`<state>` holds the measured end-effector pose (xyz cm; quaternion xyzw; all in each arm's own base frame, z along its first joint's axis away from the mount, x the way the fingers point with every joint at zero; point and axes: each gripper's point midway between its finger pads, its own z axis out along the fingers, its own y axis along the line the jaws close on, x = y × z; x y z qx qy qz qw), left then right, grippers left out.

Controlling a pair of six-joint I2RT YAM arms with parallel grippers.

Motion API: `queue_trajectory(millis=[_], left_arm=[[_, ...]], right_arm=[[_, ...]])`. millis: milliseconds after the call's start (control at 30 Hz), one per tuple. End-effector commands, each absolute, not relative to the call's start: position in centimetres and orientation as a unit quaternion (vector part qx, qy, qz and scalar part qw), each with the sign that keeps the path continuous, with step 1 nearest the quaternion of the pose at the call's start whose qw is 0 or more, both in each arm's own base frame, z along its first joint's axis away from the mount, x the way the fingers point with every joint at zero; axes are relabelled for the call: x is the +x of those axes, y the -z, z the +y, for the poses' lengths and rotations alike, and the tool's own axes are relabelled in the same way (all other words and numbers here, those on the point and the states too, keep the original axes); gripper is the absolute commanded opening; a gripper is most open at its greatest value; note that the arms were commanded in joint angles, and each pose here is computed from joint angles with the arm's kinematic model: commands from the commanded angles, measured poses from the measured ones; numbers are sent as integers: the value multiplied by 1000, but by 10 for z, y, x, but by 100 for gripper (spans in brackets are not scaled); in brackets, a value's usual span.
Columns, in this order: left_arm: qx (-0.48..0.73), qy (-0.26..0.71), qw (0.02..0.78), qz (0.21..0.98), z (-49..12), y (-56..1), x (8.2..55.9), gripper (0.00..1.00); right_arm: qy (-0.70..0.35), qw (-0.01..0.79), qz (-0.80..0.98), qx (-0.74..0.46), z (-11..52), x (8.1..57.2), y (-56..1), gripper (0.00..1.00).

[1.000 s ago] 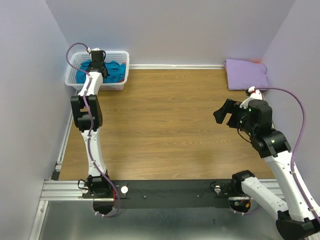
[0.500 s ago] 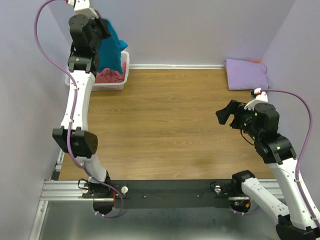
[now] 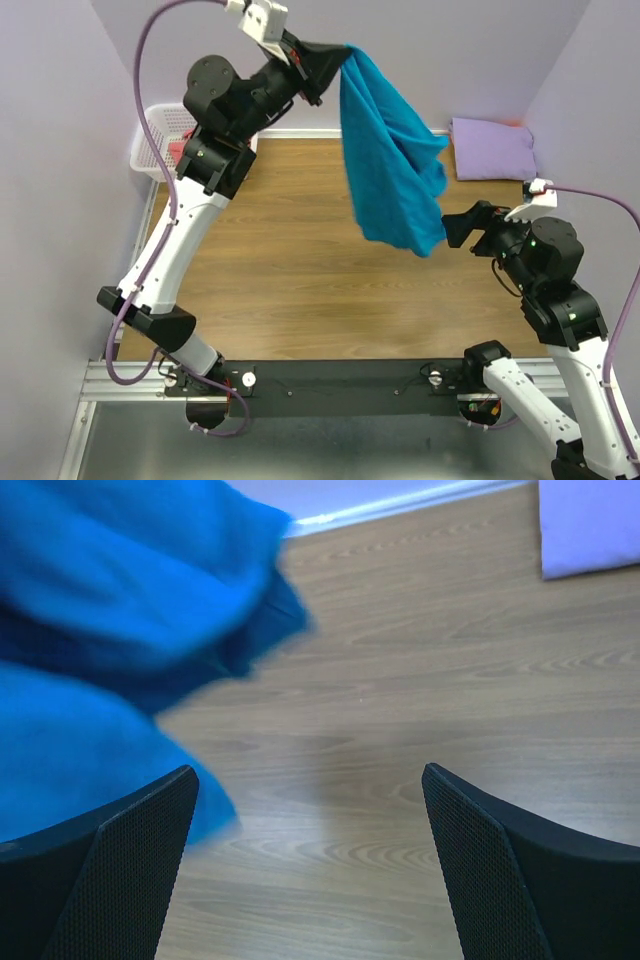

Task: Fold and stack the t-shirts
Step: Move the tshirt to the center of the board

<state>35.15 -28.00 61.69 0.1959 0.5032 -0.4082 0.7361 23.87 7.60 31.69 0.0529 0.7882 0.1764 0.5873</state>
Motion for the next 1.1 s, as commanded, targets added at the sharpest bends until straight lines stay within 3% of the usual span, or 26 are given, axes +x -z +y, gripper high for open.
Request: queue_trajectory(millis=[0,33,100,133,167,200,267,367,500,867,1067], left_arm=[[207,421,703,535,-290,-572,349,0],[190,411,704,546,-288,-558,358,0],[168,388,670,610,-288,-483,376,19],[140,364,666,636,-281,-456,389,30],[105,328,647,680,-268,-400,404,52],[91,316,632,702,-261,-374,408,61],[69,295,607,734,-249,-329,412,67],[43,251,571,780,-230,-260,400,70],[68,250,537,803,-242,-226,367,70],[274,278,433,812,-375,-149,232,70],[341,226,421,810,-403,-118,207,71]], right_arm=[[-165,619,766,48,69,237,-333,100],[-164,619,766,45,69,236,-333,100],[-166,616,769,43,70,235,-328,100],[-170,614,770,37,72,234,-327,100],[-177,608,774,30,76,233,-321,100],[-182,605,775,25,79,232,-319,100],[-190,600,777,14,83,230,-316,100],[-204,584,785,3,91,229,-308,100],[-211,539,815,15,98,235,-278,100],[-148,294,937,116,100,234,-116,97],[-94,271,947,146,84,236,-90,94]])
